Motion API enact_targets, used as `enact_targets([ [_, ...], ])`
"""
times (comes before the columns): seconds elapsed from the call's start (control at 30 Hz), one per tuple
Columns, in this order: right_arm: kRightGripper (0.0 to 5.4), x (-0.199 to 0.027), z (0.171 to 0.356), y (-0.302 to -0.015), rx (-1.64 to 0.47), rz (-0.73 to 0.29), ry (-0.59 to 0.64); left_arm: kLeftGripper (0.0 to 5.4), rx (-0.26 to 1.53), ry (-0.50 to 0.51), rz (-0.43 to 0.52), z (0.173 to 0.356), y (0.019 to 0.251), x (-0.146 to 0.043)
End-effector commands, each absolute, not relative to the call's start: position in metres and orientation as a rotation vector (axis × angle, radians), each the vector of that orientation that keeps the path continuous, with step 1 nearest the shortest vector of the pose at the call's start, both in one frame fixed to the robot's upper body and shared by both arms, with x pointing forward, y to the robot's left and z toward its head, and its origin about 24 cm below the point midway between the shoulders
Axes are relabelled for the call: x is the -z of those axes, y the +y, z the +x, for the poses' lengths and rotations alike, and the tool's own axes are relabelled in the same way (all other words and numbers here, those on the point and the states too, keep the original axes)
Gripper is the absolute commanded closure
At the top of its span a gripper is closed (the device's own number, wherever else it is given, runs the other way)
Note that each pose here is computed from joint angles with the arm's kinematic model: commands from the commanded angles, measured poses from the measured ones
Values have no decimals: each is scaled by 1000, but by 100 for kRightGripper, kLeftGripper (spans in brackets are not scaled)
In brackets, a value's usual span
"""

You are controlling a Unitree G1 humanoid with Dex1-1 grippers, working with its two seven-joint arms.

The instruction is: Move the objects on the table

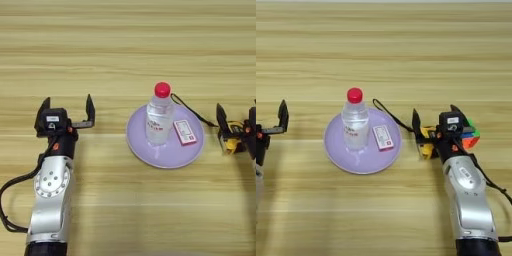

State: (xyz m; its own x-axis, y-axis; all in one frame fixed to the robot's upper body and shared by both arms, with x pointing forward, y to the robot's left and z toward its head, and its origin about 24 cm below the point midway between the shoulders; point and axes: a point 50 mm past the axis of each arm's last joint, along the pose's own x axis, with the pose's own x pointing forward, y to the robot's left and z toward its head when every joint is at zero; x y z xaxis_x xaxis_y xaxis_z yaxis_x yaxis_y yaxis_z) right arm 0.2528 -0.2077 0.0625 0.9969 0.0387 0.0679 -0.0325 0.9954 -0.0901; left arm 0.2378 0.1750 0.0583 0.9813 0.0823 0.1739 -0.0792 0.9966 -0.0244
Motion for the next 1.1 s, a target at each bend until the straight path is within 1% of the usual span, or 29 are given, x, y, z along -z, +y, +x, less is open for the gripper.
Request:
enact_targets([
  [0.03,3,-64,255,-209,-17,-79,-87,0,-79,-173,-9,238,175,-58],
  [0.4,3,-63,255,-209,-19,-78,-88,0,-79,-174,-10,238,175,-58],
  [0.63,3,-67,256,-213,-6,-84,-98,0,-55,-169,4,234,174,-60],
  [0.73,3,-67,256,-213,-4,-85,-99,0,-32,-168,15,231,172,-61],
  [0.8,3,-67,255,-213,-3,-86,-99,0,-9,-164,-10,228,170,-61],
  [0.93,3,-67,255,-212,-2,-85,-100,0,40,-153,-12,221,170,-61],
  [1.1,3,-67,255,-213,3,-85,-100,0,158,-120,-14,212,165,-58],
])
